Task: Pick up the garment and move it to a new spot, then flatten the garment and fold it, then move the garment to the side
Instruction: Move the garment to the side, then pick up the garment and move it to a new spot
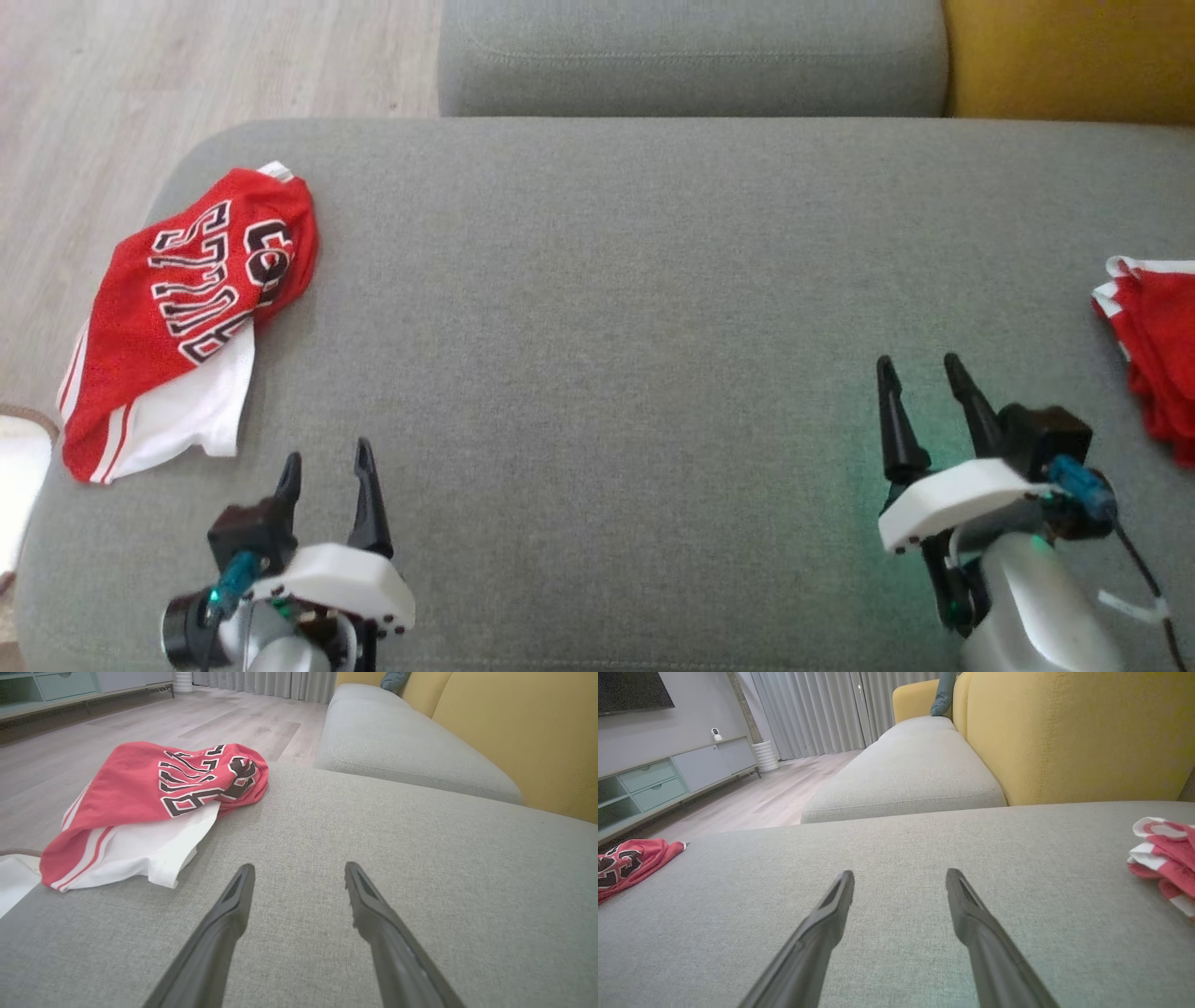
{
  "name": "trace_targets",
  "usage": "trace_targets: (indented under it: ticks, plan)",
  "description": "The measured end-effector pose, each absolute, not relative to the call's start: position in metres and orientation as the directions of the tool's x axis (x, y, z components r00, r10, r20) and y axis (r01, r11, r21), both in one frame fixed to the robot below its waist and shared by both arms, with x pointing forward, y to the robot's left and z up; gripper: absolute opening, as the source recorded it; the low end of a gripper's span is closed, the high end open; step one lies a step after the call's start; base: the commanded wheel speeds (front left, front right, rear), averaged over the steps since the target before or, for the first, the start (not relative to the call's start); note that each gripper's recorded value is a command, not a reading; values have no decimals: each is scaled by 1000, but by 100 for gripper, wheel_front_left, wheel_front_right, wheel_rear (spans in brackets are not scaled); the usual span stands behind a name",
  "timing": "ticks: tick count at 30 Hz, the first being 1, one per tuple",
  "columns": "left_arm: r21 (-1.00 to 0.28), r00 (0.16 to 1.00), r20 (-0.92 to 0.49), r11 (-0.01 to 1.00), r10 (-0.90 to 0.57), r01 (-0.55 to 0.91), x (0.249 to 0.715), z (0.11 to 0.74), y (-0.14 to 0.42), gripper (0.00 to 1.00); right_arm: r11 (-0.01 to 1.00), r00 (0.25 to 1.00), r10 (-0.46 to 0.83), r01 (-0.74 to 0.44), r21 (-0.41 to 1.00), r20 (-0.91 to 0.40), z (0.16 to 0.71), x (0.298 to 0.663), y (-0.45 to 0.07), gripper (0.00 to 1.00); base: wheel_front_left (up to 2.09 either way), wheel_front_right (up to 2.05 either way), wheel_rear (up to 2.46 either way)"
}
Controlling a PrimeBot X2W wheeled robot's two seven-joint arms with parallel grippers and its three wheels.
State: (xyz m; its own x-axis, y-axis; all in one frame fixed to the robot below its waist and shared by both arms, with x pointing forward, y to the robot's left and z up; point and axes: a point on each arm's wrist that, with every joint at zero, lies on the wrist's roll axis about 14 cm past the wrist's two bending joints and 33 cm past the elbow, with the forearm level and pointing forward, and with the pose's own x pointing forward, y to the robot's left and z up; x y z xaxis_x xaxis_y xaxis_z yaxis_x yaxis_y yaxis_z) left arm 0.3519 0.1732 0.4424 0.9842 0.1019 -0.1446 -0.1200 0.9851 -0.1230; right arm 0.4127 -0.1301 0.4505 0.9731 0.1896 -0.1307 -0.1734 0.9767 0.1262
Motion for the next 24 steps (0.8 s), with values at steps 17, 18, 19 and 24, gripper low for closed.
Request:
trace_targets:
  ticks: [17, 18, 19, 24]
  plan:
    - [-128, 980, -145, 980, 136, -154, 348, 442, 183, 100, 962, 956, 256, -238, 132, -142, 446, 410, -108, 100, 0, 0, 0]
    - [-128, 978, -145, 978, 147, -166, 346, 442, 187, 100, 958, 952, 271, -254, 132, -141, 446, 411, -102, 100, 0, 0, 0]
    - [-127, 976, -145, 975, 163, -182, 344, 443, 191, 100, 953, 946, 291, -273, 133, -140, 446, 412, -95, 100, 0, 0, 0]
    - [-129, 960, -146, 957, 240, -259, 331, 443, 214, 100, 921, 914, 382, -364, 139, -139, 445, 416, -60, 100, 0, 0, 0]
